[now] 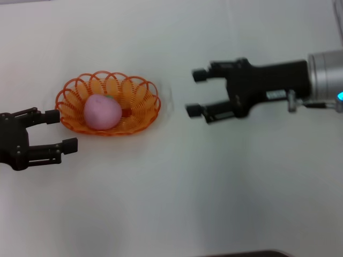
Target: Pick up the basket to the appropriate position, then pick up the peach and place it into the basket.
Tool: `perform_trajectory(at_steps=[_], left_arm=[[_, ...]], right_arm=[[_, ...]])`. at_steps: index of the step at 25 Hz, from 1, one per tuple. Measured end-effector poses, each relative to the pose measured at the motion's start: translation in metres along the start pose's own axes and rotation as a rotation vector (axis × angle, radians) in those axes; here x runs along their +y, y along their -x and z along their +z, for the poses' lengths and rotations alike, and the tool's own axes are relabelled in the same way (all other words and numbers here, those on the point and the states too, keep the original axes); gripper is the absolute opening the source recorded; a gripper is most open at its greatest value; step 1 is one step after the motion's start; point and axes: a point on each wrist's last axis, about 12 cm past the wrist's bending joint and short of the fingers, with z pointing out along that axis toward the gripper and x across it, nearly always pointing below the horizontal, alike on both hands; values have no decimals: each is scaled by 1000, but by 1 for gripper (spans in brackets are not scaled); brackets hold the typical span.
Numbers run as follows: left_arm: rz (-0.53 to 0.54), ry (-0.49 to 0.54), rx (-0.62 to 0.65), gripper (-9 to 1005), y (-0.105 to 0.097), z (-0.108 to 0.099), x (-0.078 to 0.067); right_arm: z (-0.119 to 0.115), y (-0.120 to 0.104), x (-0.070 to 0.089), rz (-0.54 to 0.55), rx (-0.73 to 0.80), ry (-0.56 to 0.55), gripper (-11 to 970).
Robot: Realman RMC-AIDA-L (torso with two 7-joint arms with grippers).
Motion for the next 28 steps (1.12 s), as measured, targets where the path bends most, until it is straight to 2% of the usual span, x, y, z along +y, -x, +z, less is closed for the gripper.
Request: perform_trajectory(at_steps=[5, 9, 28], left_arm=[[-4, 9, -3, 888, -1, -2, 0], [-5, 27, 1, 887, -4, -3, 2], [-16, 77, 14, 886, -13, -3, 6]], right_arm=[[-12, -22, -2, -3, 127, -38, 900], [-10, -30, -3, -20, 156, -76, 900], [-3, -25, -6, -36, 145, -79, 900]])
